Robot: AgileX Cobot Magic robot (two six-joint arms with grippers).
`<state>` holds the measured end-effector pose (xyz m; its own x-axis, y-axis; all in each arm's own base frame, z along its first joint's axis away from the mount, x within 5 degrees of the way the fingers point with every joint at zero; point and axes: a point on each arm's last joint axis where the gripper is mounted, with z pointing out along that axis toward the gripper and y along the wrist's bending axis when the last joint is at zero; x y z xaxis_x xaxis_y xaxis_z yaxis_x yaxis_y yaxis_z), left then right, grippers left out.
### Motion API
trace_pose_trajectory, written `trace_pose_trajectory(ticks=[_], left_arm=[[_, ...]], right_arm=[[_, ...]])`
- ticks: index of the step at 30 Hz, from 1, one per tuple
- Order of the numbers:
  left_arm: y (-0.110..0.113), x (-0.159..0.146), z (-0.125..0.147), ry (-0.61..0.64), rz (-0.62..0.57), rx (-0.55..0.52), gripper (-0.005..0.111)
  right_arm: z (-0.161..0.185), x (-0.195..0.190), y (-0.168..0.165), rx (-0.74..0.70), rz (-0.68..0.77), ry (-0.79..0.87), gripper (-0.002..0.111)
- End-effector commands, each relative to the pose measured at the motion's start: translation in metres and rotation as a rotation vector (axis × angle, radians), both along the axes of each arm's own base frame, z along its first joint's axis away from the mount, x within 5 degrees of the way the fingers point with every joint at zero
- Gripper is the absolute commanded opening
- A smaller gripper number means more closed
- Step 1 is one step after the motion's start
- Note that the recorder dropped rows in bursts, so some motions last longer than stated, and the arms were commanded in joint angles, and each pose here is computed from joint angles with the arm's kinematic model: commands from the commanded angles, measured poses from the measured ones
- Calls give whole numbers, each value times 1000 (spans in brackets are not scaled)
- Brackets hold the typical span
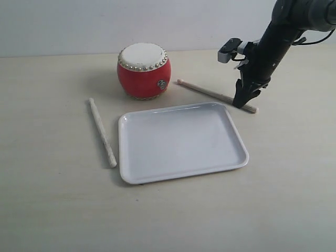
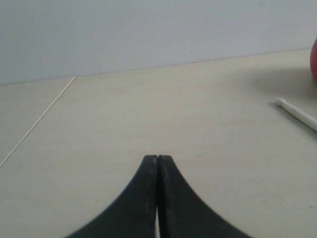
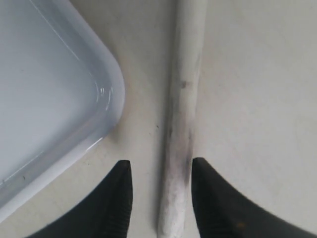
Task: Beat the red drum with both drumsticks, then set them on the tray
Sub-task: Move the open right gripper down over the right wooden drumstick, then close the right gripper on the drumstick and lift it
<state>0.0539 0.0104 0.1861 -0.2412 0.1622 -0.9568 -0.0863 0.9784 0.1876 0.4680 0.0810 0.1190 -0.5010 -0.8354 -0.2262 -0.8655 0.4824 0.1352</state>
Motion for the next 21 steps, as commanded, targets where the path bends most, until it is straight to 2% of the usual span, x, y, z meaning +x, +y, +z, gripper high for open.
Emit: trace_pose_trajectory(ticks=[1,21], left_arm=[[-1,0,0,-14,-4,-9,0],[-1,0,0,-15,-4,-11,0]], right_arm=[[0,0,2,13,-9,-2,39],[-9,1,1,5,-51,14,37]])
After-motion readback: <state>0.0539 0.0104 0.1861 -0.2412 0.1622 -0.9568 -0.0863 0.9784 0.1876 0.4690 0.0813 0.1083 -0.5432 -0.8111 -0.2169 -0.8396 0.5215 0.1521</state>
